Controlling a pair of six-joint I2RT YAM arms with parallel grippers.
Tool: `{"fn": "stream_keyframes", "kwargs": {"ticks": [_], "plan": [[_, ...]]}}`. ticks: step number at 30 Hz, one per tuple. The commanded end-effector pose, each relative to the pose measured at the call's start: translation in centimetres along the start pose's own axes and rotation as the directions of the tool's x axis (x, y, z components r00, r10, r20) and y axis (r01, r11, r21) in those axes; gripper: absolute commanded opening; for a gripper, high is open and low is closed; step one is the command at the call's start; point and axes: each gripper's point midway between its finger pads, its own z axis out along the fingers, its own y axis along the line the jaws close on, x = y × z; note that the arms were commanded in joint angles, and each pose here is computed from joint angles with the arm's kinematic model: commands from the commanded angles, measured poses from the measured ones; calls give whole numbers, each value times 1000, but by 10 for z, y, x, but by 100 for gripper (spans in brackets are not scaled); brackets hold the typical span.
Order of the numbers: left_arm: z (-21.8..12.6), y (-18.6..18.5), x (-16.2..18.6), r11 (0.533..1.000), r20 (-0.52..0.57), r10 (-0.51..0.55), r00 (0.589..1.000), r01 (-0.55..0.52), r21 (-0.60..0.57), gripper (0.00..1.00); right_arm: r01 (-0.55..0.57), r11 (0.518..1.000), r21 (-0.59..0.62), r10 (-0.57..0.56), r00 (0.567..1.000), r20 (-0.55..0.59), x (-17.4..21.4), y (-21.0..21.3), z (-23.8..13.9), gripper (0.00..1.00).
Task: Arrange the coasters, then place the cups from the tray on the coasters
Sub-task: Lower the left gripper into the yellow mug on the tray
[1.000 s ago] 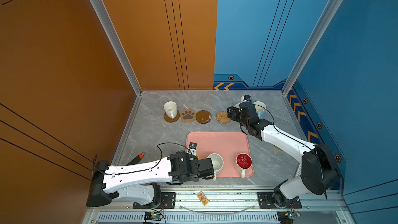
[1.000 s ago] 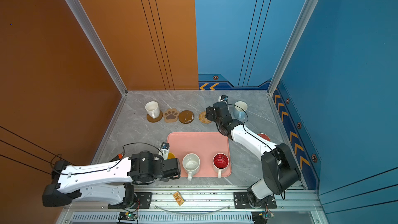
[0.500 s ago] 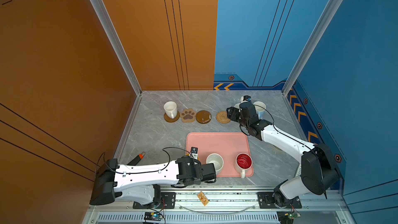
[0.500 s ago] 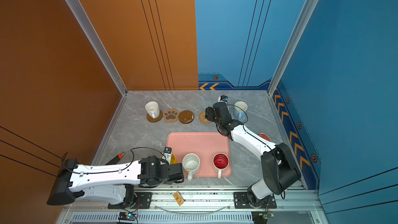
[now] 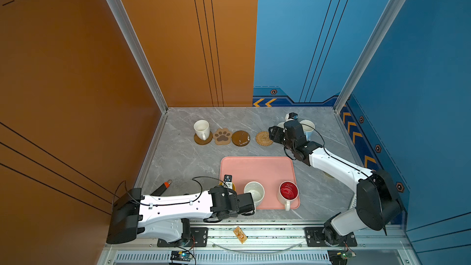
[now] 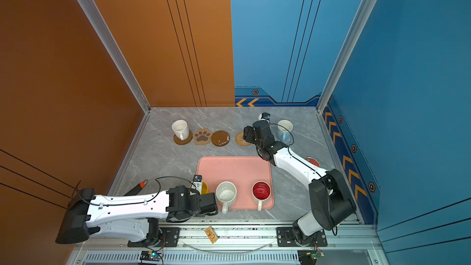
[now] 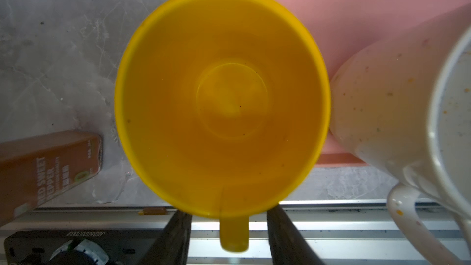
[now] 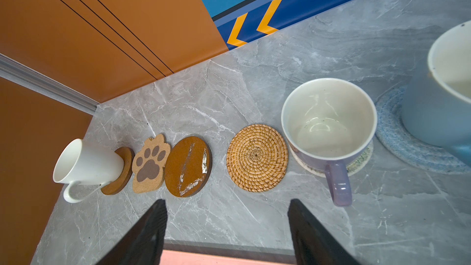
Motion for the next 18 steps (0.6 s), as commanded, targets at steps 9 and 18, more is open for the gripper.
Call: {"fn": "stream_keyframes", "kwargs": {"ticks": [9,18], "plan": [[16,10,0,998,-6,-47,999,46,-29,43,-15,1000,13,15,1000,-27,10,-7,11,74],[22,10,0,998,-14,-54,998,54,-26,39,-21,1000,2,21,999,-39,13,-5,15,73]]}}
